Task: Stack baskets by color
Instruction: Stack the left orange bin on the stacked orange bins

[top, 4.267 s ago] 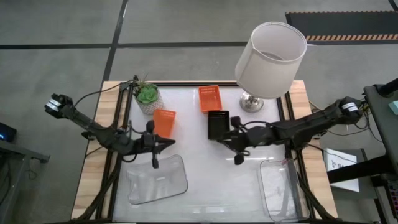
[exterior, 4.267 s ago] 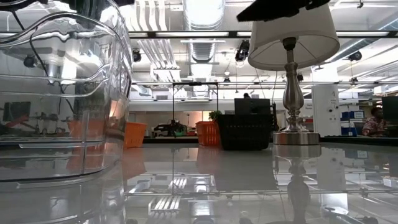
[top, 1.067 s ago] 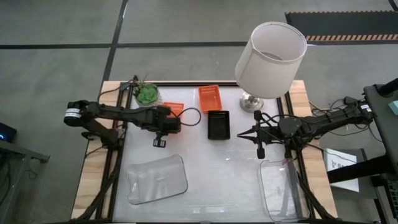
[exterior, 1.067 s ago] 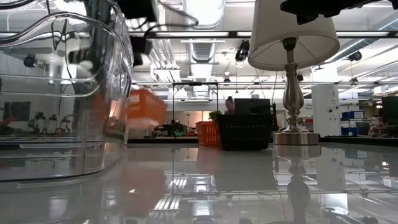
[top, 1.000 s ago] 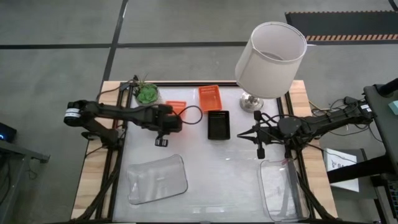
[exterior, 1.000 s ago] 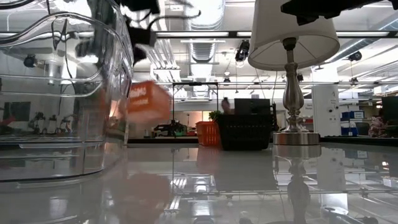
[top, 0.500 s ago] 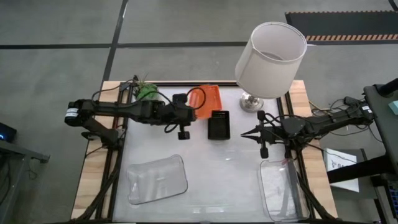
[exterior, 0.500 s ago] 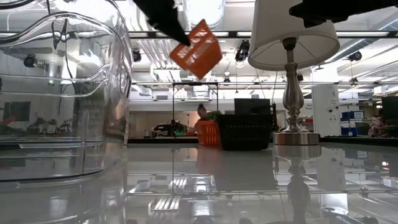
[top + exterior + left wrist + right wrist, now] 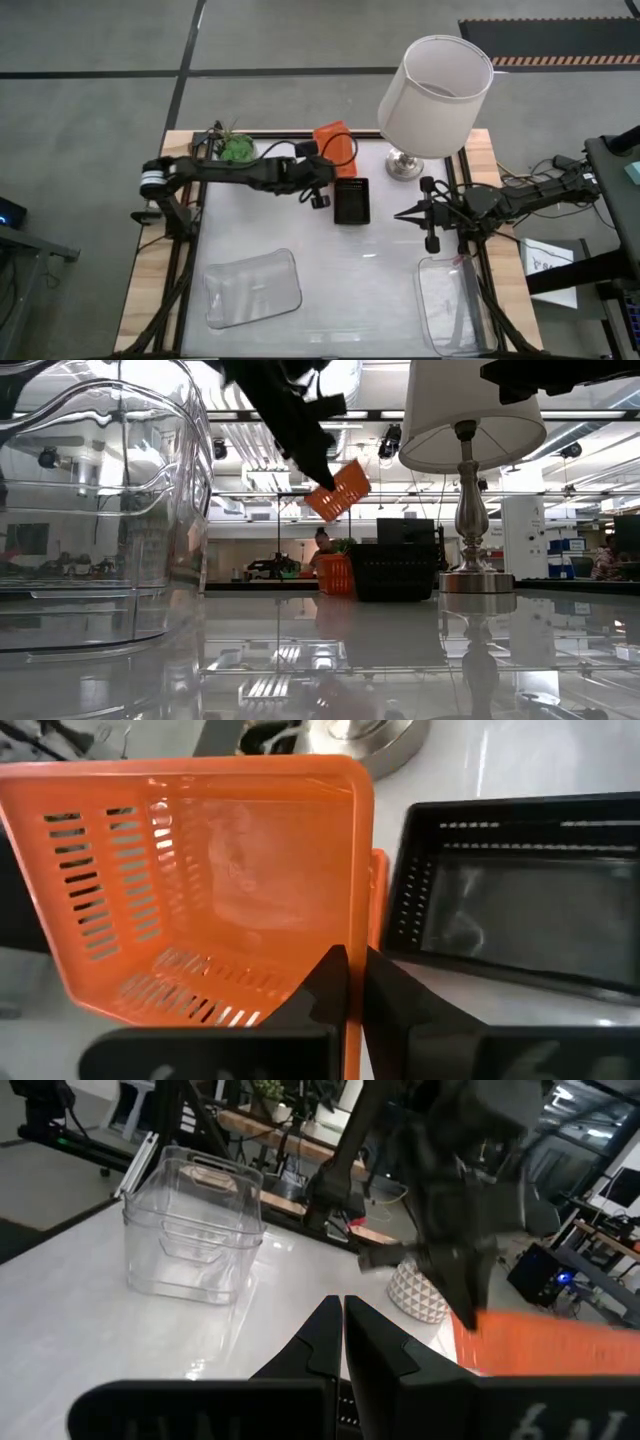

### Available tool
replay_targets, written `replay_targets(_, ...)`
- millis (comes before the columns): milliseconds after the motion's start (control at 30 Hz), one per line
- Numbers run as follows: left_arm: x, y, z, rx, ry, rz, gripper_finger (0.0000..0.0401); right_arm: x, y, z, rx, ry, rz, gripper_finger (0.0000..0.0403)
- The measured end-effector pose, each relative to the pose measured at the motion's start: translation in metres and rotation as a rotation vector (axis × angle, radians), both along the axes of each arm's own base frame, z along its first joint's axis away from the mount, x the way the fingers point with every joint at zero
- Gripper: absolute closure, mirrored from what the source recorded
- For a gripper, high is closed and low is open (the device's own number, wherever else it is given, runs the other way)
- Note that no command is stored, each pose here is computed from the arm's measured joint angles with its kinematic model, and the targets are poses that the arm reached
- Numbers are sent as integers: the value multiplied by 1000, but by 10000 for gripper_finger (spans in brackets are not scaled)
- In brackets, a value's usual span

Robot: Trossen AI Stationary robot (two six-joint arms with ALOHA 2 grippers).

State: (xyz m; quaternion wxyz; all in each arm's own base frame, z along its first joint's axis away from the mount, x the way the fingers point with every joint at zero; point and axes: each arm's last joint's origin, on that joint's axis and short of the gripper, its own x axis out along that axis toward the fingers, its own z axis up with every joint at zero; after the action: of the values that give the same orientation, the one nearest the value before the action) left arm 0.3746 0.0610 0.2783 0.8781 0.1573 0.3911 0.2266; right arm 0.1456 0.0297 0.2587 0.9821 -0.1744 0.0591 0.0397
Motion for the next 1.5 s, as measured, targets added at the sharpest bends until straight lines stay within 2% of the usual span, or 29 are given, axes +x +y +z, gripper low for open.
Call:
replay_targets(300, 31, 16, -24, -6, 76, 25, 401, 0, 0, 0, -8, 1, 1, 394)
replay_targets(633, 29, 37, -28, -40, 72, 61, 401, 0, 0, -1, -21, 9, -5, 394)
replay_targets(1100, 29, 39, -34, -68, 61, 70, 400, 0, 0, -1, -30, 12, -4, 394)
replay_targets(1500, 30, 39, -33, -75, 49, 65, 341, 0, 0, -2, -28, 15, -5, 394)
